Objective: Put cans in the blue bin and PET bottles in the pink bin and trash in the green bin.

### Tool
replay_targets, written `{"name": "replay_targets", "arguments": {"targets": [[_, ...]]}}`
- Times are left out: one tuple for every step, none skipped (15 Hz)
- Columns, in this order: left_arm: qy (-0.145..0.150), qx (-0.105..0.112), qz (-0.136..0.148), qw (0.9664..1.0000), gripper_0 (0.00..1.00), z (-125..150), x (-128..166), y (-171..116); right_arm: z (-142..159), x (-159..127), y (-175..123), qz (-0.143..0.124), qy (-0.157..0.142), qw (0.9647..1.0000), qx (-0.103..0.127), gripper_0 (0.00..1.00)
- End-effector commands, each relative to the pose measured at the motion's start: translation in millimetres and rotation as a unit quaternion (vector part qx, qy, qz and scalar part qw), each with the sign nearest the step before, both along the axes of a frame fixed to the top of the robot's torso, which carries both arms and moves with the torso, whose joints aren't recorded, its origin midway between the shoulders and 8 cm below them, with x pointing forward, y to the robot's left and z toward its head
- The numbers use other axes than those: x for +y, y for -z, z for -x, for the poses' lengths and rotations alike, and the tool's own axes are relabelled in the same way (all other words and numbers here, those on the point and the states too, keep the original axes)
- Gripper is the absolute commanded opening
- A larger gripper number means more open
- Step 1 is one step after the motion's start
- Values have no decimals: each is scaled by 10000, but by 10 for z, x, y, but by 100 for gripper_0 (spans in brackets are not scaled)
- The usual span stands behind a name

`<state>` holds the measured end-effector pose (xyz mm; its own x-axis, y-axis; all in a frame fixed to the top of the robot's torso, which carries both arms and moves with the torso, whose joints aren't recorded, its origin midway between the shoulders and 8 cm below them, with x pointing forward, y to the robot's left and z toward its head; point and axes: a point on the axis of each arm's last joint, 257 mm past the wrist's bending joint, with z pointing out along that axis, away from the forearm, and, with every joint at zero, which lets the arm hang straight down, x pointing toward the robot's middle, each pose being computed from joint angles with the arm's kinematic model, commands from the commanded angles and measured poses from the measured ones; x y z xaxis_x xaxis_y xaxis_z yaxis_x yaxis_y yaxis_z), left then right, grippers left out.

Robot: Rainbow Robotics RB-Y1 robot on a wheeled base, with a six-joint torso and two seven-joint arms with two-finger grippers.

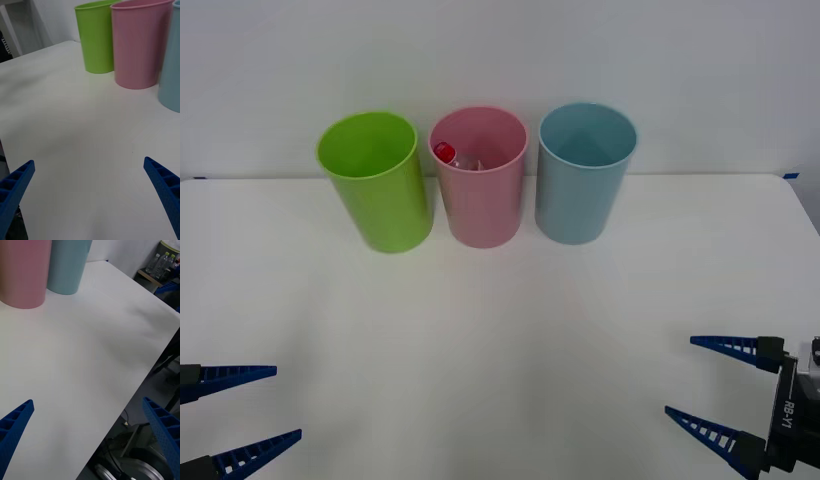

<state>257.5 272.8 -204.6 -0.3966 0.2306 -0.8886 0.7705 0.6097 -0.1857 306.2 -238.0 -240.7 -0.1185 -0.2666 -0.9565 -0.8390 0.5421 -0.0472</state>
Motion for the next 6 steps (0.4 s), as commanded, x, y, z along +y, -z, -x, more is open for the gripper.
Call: {"name": "replay_targets", "arguments": {"targets": [[0,0,0,10000,100,0,0,0,4,-10,33,73,-5,10000,13,100],[0,0,0,10000,100,0,0,0,4,-10,33,73,-5,10000,13,100],[0,0,0,10000,100,0,0,0,4,-10,33,73,-5,10000,13,100],[0,0,0,10000,100,0,0,0,4,-10,33,73,-5,10000,13,100],[0,0,0,10000,100,0,0,0,4,-10,33,73,-5,10000,13,100],[0,0,0,10000,100,0,0,0,4,-10,33,73,-5,10000,13,100]]}}
